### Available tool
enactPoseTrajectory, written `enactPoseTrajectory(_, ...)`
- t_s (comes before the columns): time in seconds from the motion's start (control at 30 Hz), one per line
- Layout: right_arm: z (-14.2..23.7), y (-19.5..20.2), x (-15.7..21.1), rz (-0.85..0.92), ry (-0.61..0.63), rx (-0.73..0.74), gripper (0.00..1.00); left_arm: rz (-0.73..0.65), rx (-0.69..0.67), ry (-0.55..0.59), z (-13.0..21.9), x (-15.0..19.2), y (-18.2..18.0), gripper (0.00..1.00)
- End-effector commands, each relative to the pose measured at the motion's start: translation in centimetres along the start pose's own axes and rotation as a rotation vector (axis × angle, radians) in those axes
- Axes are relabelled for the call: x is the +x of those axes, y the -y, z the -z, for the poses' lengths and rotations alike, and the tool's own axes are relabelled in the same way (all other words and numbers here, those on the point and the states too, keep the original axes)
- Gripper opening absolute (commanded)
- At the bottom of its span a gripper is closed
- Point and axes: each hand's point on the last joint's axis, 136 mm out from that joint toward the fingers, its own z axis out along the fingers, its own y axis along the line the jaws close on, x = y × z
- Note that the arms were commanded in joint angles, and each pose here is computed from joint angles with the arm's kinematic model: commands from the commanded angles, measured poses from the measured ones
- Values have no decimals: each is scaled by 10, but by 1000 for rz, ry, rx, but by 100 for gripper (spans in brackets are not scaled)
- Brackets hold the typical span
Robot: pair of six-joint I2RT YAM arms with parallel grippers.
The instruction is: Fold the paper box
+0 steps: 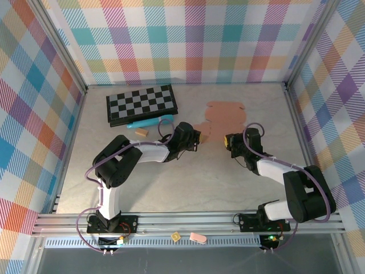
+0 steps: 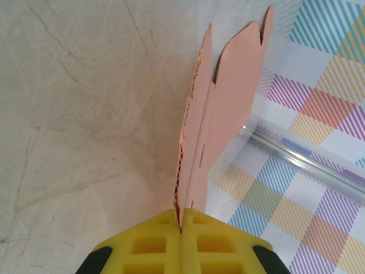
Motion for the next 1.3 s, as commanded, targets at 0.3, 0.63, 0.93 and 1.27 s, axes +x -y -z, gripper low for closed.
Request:
enactPoseTrajectory(0.3, 30, -73, -6, 118, 32, -43, 0, -88, -93, -44, 69, 23, 26, 64)
enactPoseTrajectory(0.63, 69, -153, 6, 225, -38, 33, 0, -292, -185, 25, 140, -9, 69, 66)
enactPoseTrajectory(0.93, 132, -175, 41, 272, -157, 206, 0, -378, -142, 39, 116, -45, 124, 63)
enactPoseTrajectory(1.27, 148, -148, 56, 124, -217, 370, 0, -398, -227, 19, 114, -57, 104, 60)
